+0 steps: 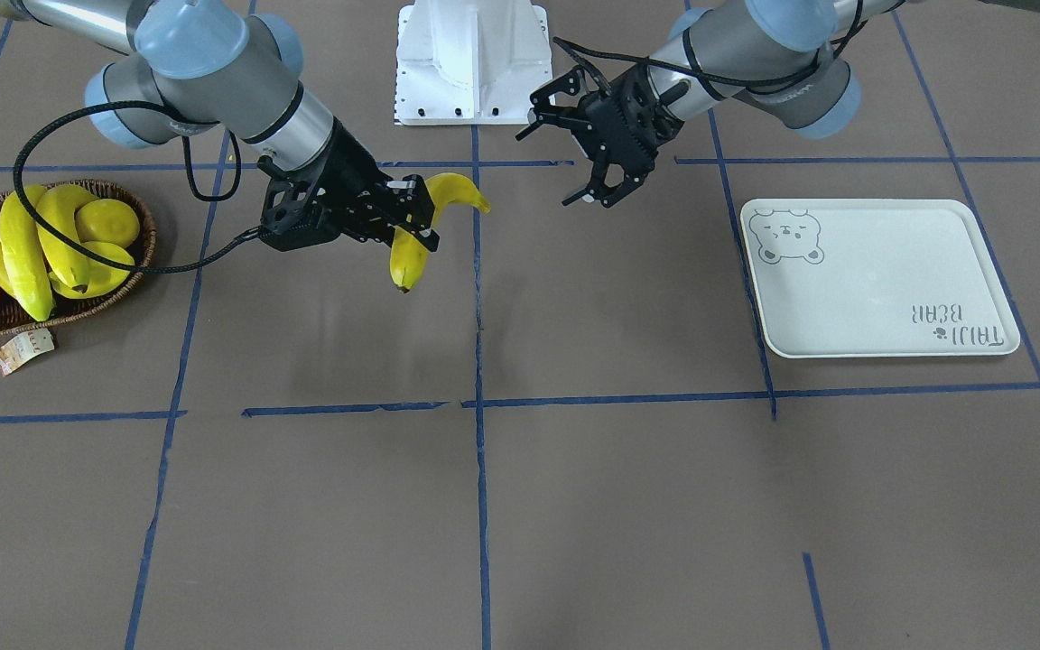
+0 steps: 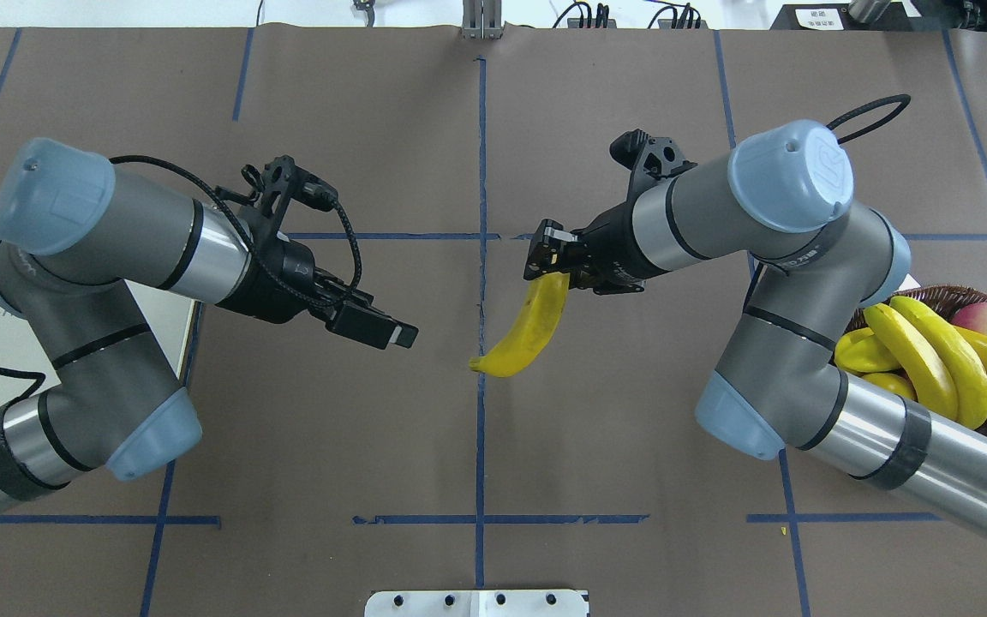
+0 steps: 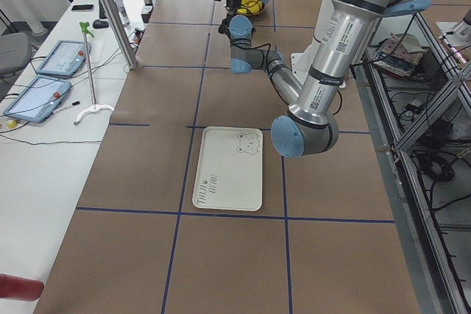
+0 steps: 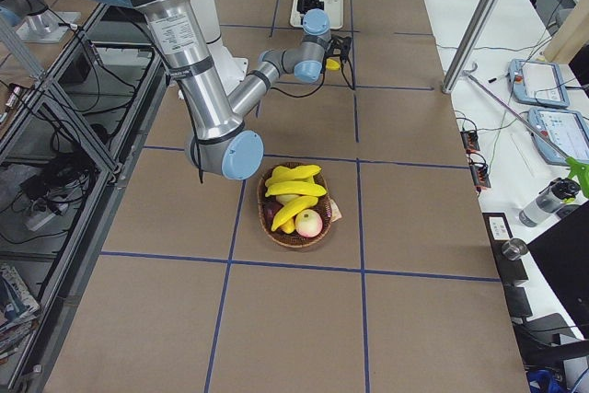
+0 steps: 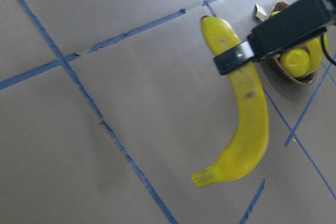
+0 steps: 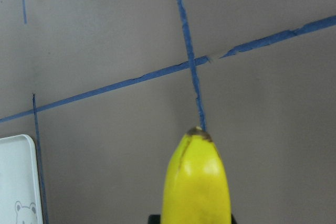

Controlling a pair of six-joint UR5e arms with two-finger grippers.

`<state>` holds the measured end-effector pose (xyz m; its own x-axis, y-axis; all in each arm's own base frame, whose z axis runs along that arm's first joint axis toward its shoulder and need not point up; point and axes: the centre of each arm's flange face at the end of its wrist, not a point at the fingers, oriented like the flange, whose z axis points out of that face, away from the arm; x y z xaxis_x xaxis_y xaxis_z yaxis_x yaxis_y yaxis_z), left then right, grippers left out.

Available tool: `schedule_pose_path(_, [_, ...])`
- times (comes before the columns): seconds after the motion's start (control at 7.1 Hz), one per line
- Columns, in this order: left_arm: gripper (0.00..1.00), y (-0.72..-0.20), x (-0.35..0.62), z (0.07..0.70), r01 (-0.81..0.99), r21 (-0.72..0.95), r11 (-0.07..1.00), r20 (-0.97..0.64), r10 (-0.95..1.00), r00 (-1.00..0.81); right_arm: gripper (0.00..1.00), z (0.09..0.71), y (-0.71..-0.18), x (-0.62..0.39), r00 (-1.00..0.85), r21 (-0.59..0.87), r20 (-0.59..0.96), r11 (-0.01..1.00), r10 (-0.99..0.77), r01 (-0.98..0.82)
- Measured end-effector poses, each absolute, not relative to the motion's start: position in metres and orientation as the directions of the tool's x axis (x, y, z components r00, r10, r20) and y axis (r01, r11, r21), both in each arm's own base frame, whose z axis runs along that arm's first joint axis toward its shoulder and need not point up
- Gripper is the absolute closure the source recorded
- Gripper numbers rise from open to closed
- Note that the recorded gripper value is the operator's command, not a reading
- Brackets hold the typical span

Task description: Transfer all bananas from basket to plate

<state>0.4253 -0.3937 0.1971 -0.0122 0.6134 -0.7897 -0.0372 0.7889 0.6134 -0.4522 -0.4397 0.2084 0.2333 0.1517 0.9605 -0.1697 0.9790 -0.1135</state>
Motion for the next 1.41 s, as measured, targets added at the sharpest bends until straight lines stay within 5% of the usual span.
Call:
schedule_pose_path(0.7, [0.01,-0.385,0.467,0.184,-0.038,0.645,0.763,-0.763,0.640,-0.091,0.82,0.175,-0.425,-0.470,0.189,-0.122,0.971,0.983,0.148,-0.138])
schedule_pose_path(1.41, [0.32,-0.372,0.481,0.183,-0.060,0.646,0.761,-0.762,0.638,-0.112,0.75,0.165,-0.424,-0.470,0.175,-0.119,0.974,0.983,0.142,-0.137])
